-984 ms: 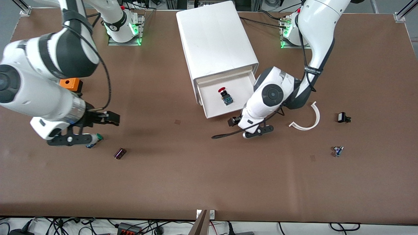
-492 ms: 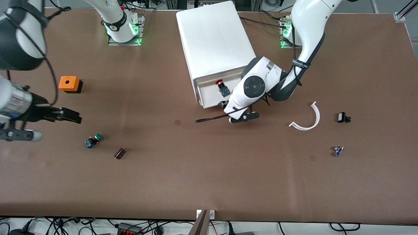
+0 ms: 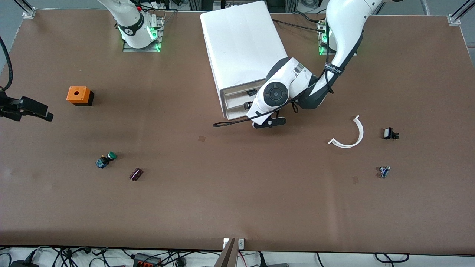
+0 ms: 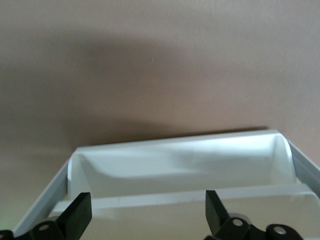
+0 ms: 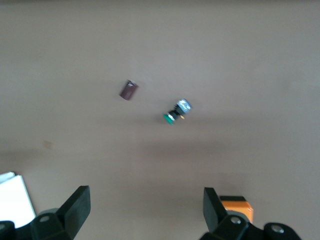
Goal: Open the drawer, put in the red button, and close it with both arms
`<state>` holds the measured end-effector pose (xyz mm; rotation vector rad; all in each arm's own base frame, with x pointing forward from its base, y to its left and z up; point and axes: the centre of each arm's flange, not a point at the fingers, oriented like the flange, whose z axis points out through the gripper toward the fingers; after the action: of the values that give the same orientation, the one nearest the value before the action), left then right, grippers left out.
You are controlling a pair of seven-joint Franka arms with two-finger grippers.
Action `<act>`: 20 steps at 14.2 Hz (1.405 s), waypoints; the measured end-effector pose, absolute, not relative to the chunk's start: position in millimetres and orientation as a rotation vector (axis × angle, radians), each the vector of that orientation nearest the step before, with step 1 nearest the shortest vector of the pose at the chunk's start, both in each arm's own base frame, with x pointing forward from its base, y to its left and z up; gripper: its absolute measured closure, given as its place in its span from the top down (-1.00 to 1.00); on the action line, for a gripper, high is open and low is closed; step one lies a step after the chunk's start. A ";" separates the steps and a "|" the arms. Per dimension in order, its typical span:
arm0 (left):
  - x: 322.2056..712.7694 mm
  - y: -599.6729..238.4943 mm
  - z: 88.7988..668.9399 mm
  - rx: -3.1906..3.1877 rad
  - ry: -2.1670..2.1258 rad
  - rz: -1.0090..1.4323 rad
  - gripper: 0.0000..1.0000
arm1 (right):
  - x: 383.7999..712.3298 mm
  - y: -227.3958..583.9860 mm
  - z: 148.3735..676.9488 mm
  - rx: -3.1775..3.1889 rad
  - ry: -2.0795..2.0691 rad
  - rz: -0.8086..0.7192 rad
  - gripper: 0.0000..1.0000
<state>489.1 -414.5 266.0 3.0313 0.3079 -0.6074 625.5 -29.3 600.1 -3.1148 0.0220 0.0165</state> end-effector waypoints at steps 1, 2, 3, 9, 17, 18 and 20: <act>485.7 -415.3 264.9 3.022 0.316 -0.642 1.00 | 621.5 -28.0 596.9 -3.125 0.015 0.025 1.00; 482.2 -416.5 264.0 3.016 0.318 -0.671 1.00 | 618.1 -25.7 593.8 -3.130 0.007 0.027 1.00; 479.4 -417.7 263.4 3.014 0.316 -0.688 1.00 | 614.9 -23.9 591.6 -3.135 0.000 0.028 1.00; 476.9 -418.9 259.7 3.012 0.313 -0.709 1.00 | 592.2 -21.1 583.8 -3.163 -0.021 0.064 1.00; 584.7 -312.9 344.8 3.079 0.261 -0.589 1.00 | 552.1 -21.2 577.0 -3.160 -0.024 0.066 1.00; 598.3 -289.4 355.1 3.099 0.211 -0.566 1.00 | 552.2 -21.4 576.5 -3.161 -0.024 0.064 1.00; 622.2 -245.0 373.0 3.111 0.114 -0.504 1.00 | 552.6 -21.5 575.6 -3.162 -0.024 0.061 1.00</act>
<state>622.2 -245.0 373.0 3.1114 0.1137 -0.5035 552.6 -21.5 575.6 -3.1617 -0.0238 0.0613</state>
